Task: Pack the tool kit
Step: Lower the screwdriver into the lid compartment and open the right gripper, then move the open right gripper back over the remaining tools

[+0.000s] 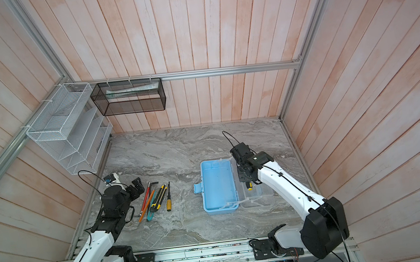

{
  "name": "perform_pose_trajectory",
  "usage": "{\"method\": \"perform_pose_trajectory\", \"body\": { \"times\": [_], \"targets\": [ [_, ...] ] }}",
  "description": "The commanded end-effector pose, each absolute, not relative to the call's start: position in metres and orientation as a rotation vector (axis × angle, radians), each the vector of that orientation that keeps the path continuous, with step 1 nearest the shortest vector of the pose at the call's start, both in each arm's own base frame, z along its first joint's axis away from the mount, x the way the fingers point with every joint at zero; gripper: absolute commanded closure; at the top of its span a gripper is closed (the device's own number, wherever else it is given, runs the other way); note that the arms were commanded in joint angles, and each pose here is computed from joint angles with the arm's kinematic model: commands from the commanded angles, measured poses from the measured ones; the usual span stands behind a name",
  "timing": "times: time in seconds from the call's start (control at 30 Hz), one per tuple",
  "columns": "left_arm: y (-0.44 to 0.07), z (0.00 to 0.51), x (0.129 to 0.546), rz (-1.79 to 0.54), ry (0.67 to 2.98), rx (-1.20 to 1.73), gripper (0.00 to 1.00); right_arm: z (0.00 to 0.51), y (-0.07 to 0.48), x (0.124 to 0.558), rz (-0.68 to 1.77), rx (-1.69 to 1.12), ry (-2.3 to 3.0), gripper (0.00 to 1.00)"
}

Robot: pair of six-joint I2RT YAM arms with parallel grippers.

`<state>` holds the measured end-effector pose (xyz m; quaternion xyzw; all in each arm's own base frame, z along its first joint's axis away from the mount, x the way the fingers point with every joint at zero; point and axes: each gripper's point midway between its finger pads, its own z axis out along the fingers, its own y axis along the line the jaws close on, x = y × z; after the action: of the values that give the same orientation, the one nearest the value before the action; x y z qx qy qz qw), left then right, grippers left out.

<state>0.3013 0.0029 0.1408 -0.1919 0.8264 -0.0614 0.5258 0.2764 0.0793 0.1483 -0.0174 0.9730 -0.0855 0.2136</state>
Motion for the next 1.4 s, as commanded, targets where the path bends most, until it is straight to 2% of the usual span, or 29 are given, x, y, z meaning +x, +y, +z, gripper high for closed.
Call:
{"method": "perform_pose_trajectory", "body": {
  "times": [0.0, 0.13, 0.3, 0.47, 0.57, 0.7, 0.93, 1.07, 1.37],
  "targets": [
    [0.003, 0.138, 0.301, -0.148, 1.981, -0.451, 0.00, 0.153, 0.082, 0.275, -0.217, -0.047, 2.720, 0.77],
    [0.003, 0.139, 0.301, -0.149, 1.979, -0.452, 0.00, 0.168, 0.080, 0.279, -0.217, -0.040, 2.685, 0.66],
    [0.003, 0.138, 0.301, -0.148, 1.980, -0.453, 0.00, 0.195, 0.094, 0.287, -0.119, -0.053, 2.620, 0.65],
    [0.003, 0.138, 0.301, -0.148, 1.979, -0.453, 0.00, 0.237, 0.194, 0.287, 0.264, -0.236, 2.377, 0.61],
    [0.003, 0.139, 0.301, -0.149, 1.979, -0.453, 0.00, 0.239, 0.257, 0.274, 0.437, -0.319, 2.311, 0.64],
    [0.004, 0.139, 0.300, -0.147, 1.976, -0.457, 0.00, 0.212, 0.315, 0.257, 0.553, -0.380, 2.329, 0.61],
    [0.005, 0.139, 0.299, -0.148, 1.973, -0.460, 0.00, 0.132, 0.378, 0.239, 0.374, -0.506, 2.535, 0.60],
    [0.006, 0.139, 0.299, -0.147, 1.971, -0.463, 0.00, 0.097, 0.411, 0.226, 0.355, -0.572, 2.623, 0.56],
    [0.006, 0.139, 0.299, -0.151, 1.970, -0.463, 0.00, 0.064, 0.454, 0.218, 0.465, -0.614, 2.677, 0.53]
  ]
}}
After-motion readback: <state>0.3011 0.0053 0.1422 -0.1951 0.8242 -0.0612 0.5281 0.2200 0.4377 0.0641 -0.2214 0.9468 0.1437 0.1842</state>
